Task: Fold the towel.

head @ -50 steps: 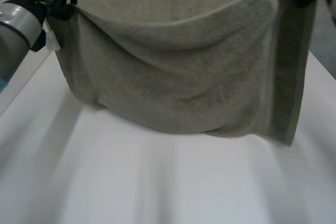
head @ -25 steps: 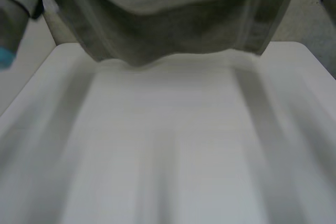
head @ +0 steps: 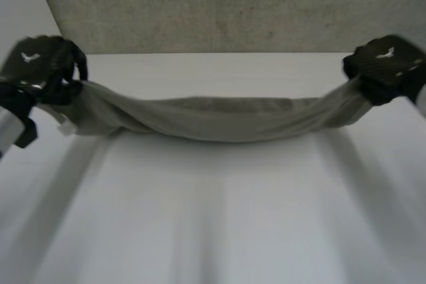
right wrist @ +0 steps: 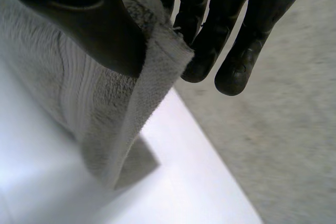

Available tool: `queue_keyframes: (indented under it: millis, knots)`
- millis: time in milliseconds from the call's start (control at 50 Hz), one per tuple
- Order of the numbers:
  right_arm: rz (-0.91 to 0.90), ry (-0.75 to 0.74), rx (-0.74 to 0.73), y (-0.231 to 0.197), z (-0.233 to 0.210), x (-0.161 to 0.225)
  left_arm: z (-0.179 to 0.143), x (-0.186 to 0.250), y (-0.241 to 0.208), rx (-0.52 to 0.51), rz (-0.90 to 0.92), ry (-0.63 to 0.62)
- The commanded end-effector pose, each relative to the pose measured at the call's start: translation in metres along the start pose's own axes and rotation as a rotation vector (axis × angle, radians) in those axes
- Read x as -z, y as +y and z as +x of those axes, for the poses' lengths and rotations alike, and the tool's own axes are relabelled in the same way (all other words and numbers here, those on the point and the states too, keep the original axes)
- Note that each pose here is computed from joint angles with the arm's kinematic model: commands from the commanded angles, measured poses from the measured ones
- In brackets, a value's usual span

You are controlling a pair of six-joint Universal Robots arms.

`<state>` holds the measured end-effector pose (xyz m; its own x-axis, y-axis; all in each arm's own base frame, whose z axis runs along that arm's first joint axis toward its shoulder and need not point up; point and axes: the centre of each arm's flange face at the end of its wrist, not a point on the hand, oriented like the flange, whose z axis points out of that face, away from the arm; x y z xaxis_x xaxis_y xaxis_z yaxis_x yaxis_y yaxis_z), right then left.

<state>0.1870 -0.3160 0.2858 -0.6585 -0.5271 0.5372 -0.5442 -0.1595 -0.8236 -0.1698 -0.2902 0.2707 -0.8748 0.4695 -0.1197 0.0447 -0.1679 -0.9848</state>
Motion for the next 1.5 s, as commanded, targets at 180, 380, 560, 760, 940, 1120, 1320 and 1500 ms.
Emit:
queue_keyframes:
  millis: [180,380,560,760,940,1120,1320,1500]
  knots:
    - [0.013,0.131,-0.003,-0.013,0.032,0.036,0.002,0.016,-0.017,0.061,0.047,0.052]
    - [-0.080,0.060,-0.073,0.041,0.019,-0.004,0.001,-0.017,0.036,0.134,-0.052,0.092]
    - [-0.093,0.062,-0.055,0.069,-0.007,-0.054,-0.006,-0.061,0.091,0.188,-0.146,0.123]
    - [-0.108,0.123,-0.021,0.089,-0.028,-0.106,-0.002,-0.103,0.132,0.170,-0.213,0.119]
    - [-0.097,0.136,-0.001,0.094,-0.043,-0.133,0.002,-0.122,0.158,0.128,-0.264,0.110]
    - [-0.120,0.185,0.013,0.108,-0.052,-0.155,-0.003,-0.133,0.168,0.113,-0.253,0.070]
    - [-0.123,0.173,0.009,0.110,-0.063,-0.160,-0.008,-0.139,0.164,0.099,-0.236,0.035]
    - [-0.058,0.268,0.014,0.060,-0.036,-0.144,-0.013,-0.144,0.113,0.071,-0.141,0.014]
